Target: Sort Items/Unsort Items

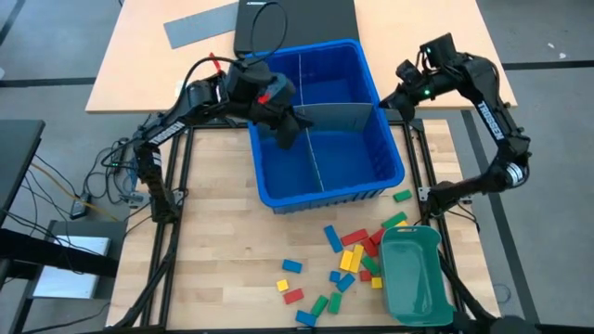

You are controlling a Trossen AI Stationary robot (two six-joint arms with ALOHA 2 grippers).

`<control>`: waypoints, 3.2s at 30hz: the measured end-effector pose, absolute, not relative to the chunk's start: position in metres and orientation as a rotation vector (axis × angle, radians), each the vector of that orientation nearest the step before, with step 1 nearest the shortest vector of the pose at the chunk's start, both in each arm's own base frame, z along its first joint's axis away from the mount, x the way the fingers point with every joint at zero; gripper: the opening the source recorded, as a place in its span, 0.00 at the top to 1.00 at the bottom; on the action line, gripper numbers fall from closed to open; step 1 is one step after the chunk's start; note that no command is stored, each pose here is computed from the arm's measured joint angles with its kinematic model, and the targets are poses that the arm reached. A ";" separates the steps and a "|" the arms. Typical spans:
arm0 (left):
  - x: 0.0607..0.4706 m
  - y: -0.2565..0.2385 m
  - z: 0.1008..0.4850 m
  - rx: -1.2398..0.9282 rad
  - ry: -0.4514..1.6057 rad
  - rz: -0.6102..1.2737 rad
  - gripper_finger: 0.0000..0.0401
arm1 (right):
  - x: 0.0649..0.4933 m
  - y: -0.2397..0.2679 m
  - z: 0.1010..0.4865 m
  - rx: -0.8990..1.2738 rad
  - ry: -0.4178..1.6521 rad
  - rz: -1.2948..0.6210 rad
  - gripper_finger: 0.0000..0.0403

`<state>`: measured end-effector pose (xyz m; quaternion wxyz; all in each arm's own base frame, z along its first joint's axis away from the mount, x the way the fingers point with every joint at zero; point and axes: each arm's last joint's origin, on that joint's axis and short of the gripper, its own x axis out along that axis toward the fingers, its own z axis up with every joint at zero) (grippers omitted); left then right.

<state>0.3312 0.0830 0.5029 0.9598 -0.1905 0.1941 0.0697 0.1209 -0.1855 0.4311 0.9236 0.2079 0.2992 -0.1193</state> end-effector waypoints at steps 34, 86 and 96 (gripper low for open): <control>0.264 0.017 0.379 -0.568 0.370 -0.022 1.00 | 0.135 -0.061 0.424 0.516 0.717 -0.144 1.00; 0.240 -0.055 0.353 -0.706 0.516 0.290 1.00 | 0.223 -0.036 0.401 0.337 1.000 -0.603 1.00; 0.263 -0.075 0.308 -0.502 0.811 0.273 1.00 | 0.176 -0.049 0.384 0.457 1.127 -0.860 1.00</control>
